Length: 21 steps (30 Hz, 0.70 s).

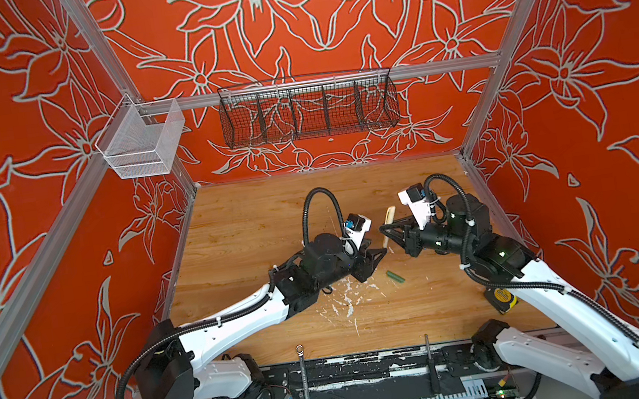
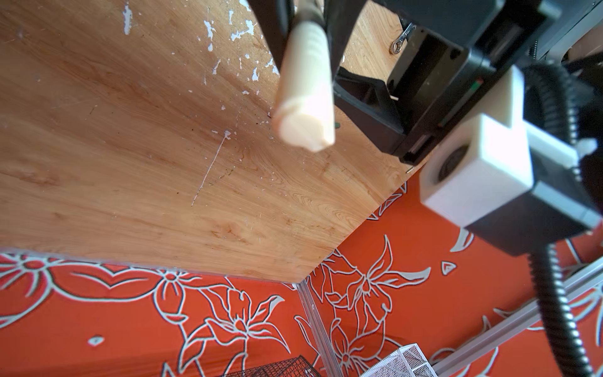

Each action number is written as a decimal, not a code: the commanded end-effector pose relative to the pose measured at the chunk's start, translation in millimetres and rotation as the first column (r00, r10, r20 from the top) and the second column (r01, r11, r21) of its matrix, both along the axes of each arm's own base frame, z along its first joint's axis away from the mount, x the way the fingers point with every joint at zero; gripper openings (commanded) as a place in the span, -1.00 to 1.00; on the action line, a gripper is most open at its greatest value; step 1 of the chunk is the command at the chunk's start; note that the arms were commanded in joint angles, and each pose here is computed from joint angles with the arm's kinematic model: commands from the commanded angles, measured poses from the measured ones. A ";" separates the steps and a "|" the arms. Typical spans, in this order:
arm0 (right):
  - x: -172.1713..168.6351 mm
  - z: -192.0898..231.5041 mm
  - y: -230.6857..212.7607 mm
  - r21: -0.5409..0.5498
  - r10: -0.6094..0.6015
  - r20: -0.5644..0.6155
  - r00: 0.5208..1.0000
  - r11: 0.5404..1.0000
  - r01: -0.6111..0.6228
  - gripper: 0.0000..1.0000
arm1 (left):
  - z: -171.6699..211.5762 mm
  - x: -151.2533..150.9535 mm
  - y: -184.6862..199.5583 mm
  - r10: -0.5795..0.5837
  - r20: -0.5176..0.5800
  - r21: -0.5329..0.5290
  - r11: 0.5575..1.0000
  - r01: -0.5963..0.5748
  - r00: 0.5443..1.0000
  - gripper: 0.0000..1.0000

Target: Insert the pens into the pen caps

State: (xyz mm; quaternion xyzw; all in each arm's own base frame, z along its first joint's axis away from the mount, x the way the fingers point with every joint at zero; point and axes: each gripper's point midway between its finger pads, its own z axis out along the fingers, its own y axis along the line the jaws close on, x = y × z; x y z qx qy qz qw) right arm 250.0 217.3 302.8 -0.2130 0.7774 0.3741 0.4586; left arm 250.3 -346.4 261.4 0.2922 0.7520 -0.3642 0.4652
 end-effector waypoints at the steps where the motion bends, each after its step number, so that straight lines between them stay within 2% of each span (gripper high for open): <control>1: -1.1 -0.4 1.4 -0.021 0.028 -0.014 0.999 0.999 -0.029 -1.00 | -1.3 -27.7 4.1 -0.143 -0.110 0.026 0.989 0.147 0.983 -0.01; 8: 0.0 -1.9 8.2 0.081 0.056 -0.089 0.994 0.996 -0.048 -1.00 | -1.7 -38.0 1.6 -0.202 -0.141 0.011 0.979 0.206 0.969 -0.01; 13: -0.9 2.0 9.4 0.137 0.083 -0.097 0.992 0.988 -0.069 -1.00 | -8.0 -36.8 -4.3 -0.217 -0.171 0.006 0.975 0.221 0.961 -0.02; 14: -1.8 3.3 10.2 0.144 0.092 -0.095 0.991 0.986 -0.078 -1.00 | -9.7 -34.8 -4.5 -0.212 -0.172 0.012 0.976 0.217 0.962 -0.05; 16: -2.2 3.2 10.2 0.146 0.093 -0.096 0.991 0.986 -0.078 -1.00 | -11.4 -30.8 -5.2 -0.203 -0.178 0.014 0.978 0.209 0.963 -0.28; 21: -4.6 1.7 11.6 0.162 0.109 -0.099 0.989 0.983 -0.092 -1.00 | -7.5 -27.6 -8.0 -0.212 -0.179 0.002 0.976 0.216 0.961 -0.29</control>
